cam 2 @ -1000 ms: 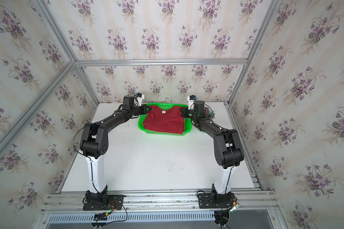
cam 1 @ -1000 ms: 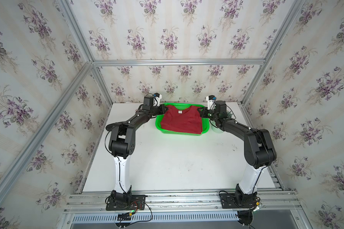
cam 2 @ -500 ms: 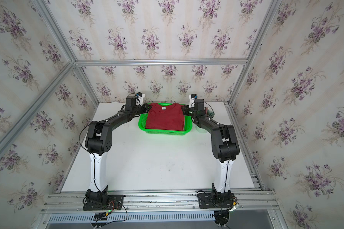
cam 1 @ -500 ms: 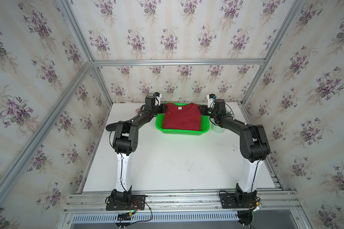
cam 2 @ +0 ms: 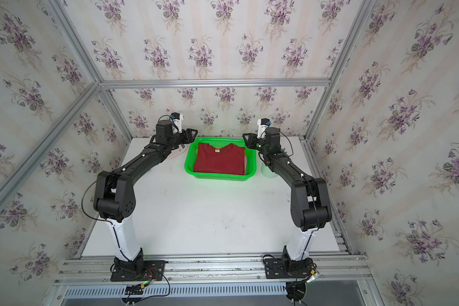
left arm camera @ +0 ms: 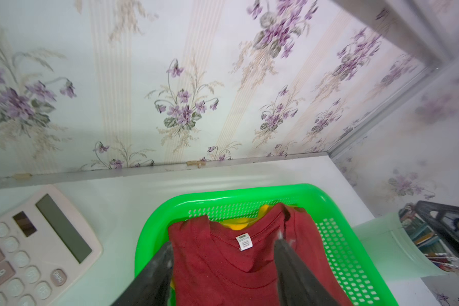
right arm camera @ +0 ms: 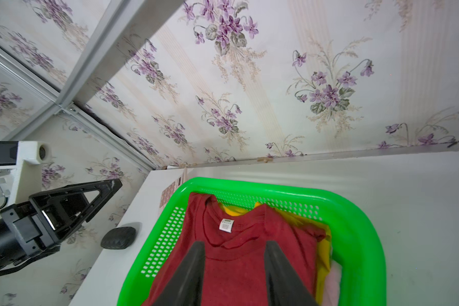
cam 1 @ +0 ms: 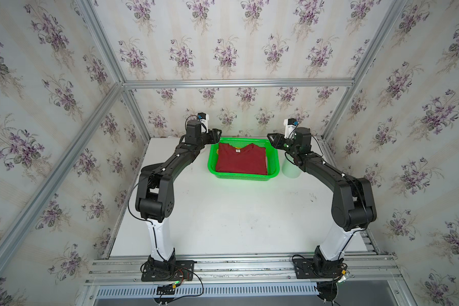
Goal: Put the folded t-shirts into the basket
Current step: Place the T-shirt in the bin.
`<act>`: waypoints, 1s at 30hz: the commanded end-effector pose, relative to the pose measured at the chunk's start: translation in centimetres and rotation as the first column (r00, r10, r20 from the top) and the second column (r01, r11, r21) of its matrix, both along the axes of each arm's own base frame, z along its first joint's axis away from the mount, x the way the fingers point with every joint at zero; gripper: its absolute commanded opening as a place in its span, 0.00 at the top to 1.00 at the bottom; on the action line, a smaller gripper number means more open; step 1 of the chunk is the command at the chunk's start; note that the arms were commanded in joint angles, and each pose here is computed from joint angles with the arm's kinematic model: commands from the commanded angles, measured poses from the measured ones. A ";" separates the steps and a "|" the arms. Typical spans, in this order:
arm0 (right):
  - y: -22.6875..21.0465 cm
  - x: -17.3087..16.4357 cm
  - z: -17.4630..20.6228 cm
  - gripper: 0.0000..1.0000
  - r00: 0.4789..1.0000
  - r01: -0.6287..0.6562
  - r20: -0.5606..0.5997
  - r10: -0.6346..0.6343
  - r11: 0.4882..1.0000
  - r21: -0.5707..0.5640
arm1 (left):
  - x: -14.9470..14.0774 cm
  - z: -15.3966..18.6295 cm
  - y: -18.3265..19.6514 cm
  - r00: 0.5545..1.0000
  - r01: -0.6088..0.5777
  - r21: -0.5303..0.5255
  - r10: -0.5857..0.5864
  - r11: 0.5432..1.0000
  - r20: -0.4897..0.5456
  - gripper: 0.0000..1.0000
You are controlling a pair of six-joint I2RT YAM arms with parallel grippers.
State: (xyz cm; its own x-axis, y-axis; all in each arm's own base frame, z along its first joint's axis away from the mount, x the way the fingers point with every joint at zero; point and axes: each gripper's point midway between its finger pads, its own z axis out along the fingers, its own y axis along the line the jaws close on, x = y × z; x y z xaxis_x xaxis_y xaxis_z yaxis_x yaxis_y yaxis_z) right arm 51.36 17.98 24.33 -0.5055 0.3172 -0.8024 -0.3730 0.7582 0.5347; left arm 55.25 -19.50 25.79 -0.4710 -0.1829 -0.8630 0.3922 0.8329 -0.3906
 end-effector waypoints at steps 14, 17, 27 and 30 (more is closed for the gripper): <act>10.6 -5.5 -11.1 0.88 0.892 -0.241 -0.407 0.197 0.969 -0.059 | -8.1 -9.9 -5.5 0.931 0.359 0.411 -0.291 0.838 -0.221 0.62; 9.8 -5.7 -14.2 0.92 0.868 -0.221 -0.474 0.145 0.969 -0.108 | -8.0 -13.0 -6.4 0.914 0.397 0.455 -0.297 0.797 -0.277 0.73; 3.5 -7.4 -20.5 1.00 0.798 -0.113 -0.591 -0.116 0.935 -0.336 | -10.1 -22.2 -4.7 0.841 0.469 0.575 -0.140 0.671 -0.522 0.87; 2.2 -8.1 -20.9 1.00 0.789 -0.103 -0.597 -0.149 0.924 -0.367 | -10.8 -23.5 -3.5 0.806 0.480 0.585 -0.065 0.654 -0.589 0.89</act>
